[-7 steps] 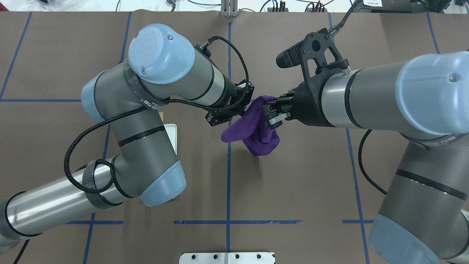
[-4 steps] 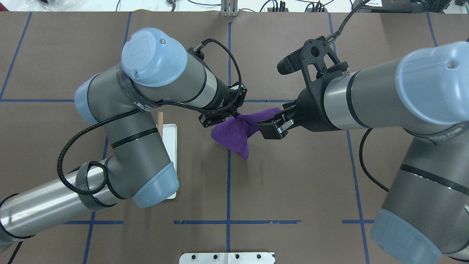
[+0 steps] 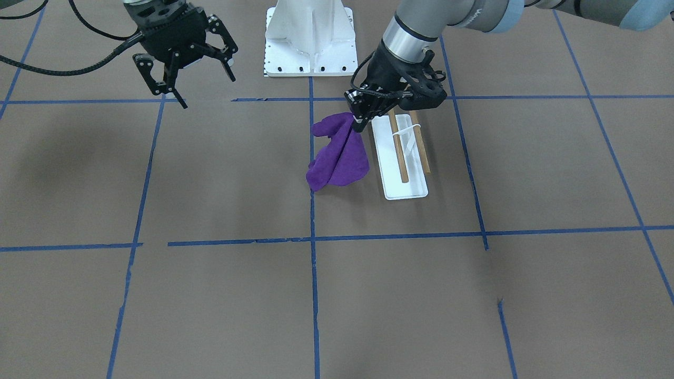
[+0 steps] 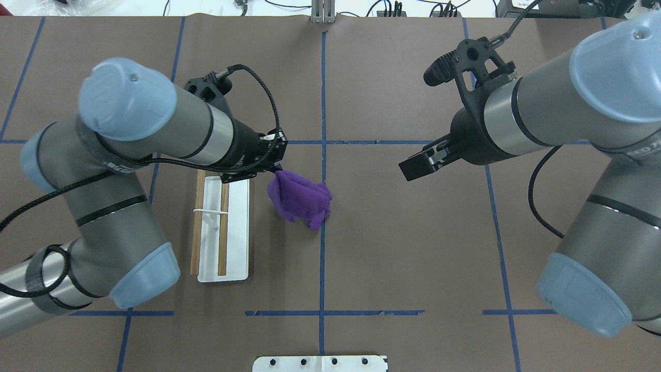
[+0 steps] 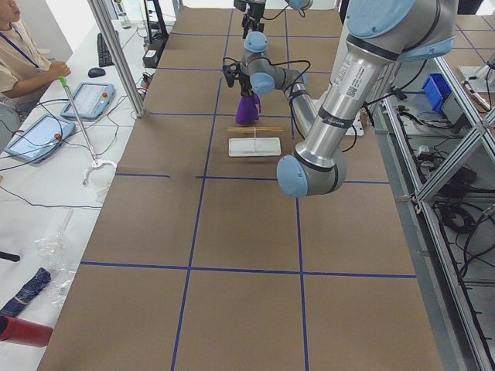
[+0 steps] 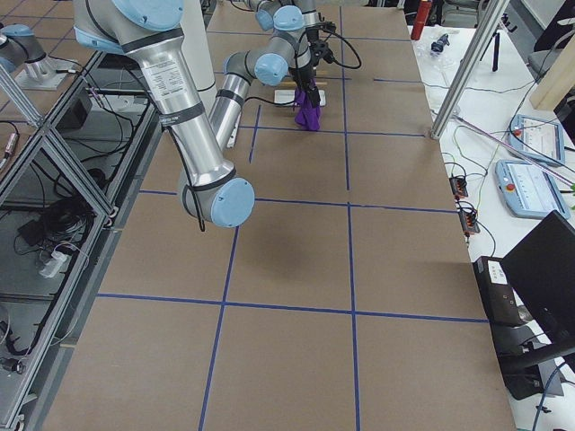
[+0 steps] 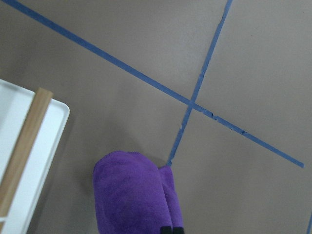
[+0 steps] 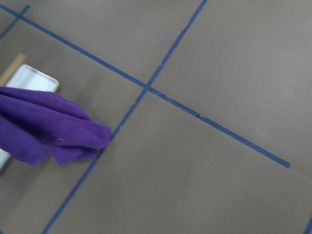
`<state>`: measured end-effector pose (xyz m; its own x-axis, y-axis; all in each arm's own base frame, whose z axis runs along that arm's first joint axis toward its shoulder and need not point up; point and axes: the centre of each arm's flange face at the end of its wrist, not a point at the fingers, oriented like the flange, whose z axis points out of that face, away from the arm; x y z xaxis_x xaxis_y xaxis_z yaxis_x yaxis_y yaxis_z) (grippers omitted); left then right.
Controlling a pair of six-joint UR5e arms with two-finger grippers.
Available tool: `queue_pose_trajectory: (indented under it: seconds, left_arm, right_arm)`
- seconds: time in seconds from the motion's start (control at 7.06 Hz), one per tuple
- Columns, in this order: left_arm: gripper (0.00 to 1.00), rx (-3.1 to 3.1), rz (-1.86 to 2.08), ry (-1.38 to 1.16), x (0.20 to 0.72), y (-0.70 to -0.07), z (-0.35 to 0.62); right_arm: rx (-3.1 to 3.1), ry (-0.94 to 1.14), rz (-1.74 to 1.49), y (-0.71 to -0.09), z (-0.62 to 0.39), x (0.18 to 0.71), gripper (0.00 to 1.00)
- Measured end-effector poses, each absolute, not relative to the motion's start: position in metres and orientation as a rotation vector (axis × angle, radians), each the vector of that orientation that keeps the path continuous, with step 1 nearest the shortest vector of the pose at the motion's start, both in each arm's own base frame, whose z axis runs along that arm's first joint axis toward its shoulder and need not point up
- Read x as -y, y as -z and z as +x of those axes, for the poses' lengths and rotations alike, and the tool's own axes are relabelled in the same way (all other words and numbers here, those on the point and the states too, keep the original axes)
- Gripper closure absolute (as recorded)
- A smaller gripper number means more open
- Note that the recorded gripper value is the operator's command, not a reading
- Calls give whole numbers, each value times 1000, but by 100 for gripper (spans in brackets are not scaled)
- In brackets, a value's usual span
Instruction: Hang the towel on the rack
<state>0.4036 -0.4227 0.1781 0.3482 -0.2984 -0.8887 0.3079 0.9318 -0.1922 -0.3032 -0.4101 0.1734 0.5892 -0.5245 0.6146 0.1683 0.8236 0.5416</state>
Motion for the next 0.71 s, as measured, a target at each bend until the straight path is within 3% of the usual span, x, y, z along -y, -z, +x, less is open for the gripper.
queue_pose_trajectory:
  seconds: [0.71]
  left_arm:
    - [100,-931,227,3,429,-303,349]
  right_arm:
    - [582,667,361,-284,-208,479,0]
